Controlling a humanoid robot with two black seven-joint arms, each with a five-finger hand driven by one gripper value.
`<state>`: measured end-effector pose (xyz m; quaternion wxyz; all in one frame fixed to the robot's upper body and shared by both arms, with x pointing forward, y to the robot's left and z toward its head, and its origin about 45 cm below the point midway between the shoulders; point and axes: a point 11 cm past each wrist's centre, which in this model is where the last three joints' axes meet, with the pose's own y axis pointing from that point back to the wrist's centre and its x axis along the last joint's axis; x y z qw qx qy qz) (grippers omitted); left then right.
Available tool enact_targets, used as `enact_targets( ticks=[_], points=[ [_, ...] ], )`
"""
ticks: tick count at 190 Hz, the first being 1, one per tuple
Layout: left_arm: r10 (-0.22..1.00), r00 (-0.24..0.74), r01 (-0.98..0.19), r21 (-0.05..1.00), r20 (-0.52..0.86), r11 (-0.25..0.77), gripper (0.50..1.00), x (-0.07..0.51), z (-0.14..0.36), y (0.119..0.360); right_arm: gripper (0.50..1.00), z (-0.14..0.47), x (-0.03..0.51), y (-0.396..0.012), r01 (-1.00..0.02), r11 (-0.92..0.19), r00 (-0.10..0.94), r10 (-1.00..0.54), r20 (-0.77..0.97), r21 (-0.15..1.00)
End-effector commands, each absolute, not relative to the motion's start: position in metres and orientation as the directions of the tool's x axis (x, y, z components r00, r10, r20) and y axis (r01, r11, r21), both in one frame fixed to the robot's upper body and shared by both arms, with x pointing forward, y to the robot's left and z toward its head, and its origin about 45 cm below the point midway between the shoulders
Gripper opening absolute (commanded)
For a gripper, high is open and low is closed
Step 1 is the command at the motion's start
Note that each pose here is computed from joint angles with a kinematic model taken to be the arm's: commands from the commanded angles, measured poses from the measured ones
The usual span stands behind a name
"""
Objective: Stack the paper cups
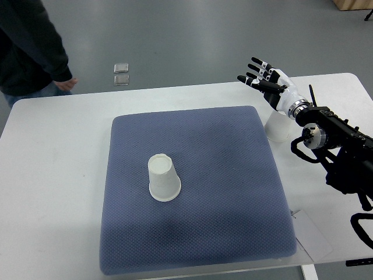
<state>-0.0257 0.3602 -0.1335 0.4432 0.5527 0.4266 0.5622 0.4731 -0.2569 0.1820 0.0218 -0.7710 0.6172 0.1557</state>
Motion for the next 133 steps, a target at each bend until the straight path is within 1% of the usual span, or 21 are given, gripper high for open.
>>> enact_targets(
  ticks=[1,113,133],
  points=[
    [0.97,0.003,-0.027,0.97,0.243,-0.243,1.0,-0.026,-0.133,0.36,0.932,0.182,0.473,-0.257,-0.958,-0.237,0.19,-0.945,-0.267,0.158],
    [0.97,0.004,-0.027,0.97,0.243,-0.243,1.0,-0.026,-0.133,0.36,0.932,0.191,0.478,-0.258,-0.96,-0.238,0.197,-0.947,-0.254,0.144],
    [0.97,0.004,-0.026,0.97,0.243,-0.243,1.0,-0.026,-0.133,0.36,0.932,0.201,0.483,-0.255,-0.959,-0.254,0.22,-0.949,-0.228,0.13]
  ],
)
